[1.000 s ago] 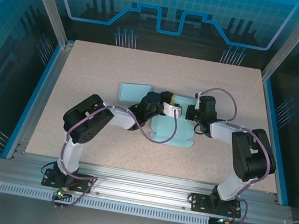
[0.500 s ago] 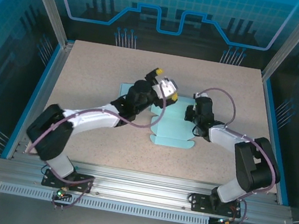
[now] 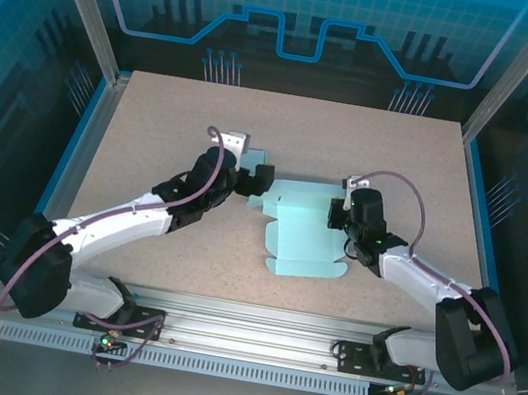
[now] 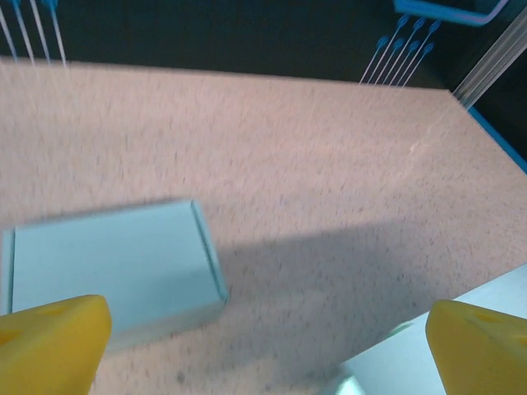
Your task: Fold the paper box
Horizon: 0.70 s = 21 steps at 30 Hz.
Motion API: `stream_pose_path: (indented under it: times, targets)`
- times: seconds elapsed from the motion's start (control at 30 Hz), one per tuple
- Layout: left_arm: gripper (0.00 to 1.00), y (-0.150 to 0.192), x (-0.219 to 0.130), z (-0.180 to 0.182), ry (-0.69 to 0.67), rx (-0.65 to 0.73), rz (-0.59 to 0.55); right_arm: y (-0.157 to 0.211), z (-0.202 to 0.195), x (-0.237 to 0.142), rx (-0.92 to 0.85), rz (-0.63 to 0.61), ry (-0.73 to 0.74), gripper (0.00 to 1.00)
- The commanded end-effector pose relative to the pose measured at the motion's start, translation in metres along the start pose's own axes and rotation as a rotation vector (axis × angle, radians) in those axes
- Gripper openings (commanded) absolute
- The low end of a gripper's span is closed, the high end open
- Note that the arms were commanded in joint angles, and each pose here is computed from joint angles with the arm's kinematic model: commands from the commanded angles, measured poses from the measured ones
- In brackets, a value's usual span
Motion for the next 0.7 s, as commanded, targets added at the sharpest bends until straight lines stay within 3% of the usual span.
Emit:
stream_pose_path:
  times: [0.0,0.33,0.67]
  targets:
    - [0.99,0.014,-0.001,-0.006,0.103,-0.172,0.068,0.004,0.001,-0.008,-0.006,-0.012,-0.005,0.0]
    - [0.99,0.038,0.014,-0.026,0.237,-0.204,0.147,0.001,-0.001,-0.009,0.003,-0.01,0.022,0.0]
    - [0.99,0.064,0.033,-0.023,0.21,-0.194,0.239,-0.004,0.001,-0.008,0.029,-0.023,0.018,0.0]
Point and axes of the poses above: each hand's point on the last joint's axis, 136 mm out from that joint toward the fingers, its own x axis out along the fingers, its own z axis along the line the jaws close on, y = z × x, the point moved 2 cm from there along -x, back along the fingers, and after that the axes turned 7 degrees about x, right-handed, at the moved point
